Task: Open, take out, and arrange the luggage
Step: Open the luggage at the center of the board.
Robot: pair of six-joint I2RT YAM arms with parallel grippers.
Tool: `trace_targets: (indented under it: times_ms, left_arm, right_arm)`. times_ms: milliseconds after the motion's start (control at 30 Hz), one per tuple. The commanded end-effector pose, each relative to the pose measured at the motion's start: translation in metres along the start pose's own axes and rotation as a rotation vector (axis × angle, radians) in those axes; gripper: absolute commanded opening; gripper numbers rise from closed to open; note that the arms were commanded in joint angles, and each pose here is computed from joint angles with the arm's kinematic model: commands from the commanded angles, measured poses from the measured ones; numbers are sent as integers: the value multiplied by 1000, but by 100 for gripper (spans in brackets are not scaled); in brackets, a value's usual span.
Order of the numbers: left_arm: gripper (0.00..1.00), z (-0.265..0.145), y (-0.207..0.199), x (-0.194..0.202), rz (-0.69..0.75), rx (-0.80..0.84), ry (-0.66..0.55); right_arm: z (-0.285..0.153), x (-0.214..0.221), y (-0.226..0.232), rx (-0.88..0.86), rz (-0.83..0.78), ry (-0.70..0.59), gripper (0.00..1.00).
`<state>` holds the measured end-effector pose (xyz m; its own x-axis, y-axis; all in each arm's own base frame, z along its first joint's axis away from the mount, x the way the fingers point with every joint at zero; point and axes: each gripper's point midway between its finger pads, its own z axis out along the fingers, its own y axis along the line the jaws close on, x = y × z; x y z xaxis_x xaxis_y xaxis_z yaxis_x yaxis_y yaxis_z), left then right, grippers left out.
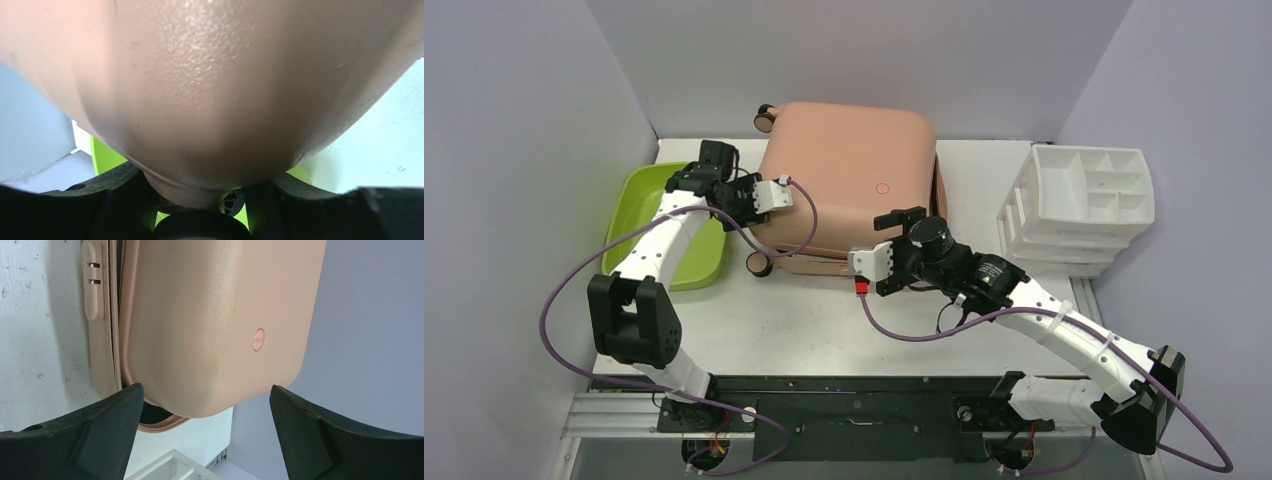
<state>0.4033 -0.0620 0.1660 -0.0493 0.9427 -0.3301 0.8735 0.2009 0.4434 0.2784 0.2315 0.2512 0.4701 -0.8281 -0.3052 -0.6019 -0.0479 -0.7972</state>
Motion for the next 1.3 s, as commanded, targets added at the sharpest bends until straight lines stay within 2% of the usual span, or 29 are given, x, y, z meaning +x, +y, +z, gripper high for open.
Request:
trace_targets:
  times_ms: [0,67,367,500,767,867,1033,1167,1233,1267]
  left_arm:
    - [0,-43,58,-51,-50,-231,-198]
    - [0,-58,72,-63,-90,-276,-246]
    - [0,-109,132,-104,-279,-494,-455]
    - [0,-125,155,-109,-338,-593,-495]
    - [0,-149,189,-115,-405,-729,-553]
    - [0,-157,194,-115,-428,-763,-577]
    - [0,-167,197,-119,-438,-792,-615]
    - [4,-175,195,-120,-444,-799,-630]
    - [12,-176,193,-121,-442,-798,-632]
    - [24,-175,192,-120,-442,-796,-630]
  right_arm:
    - [-16,-4,-15,21,-28,-12,91]
    - [-20,-11,-11,-32,-43,-35,91]
    - [-57,-81,22,-351,-110,-361,91]
    - [-46,-78,45,-433,-184,-347,91]
    - [7,-54,73,-550,-274,-215,91]
    - [31,-44,68,-513,-258,-131,91]
    - [79,-34,25,-224,-171,-25,92]
    - [88,-19,-26,8,-100,79,92]
    - [88,-14,-51,90,-59,100,91]
    - [87,-7,-59,114,-42,115,92]
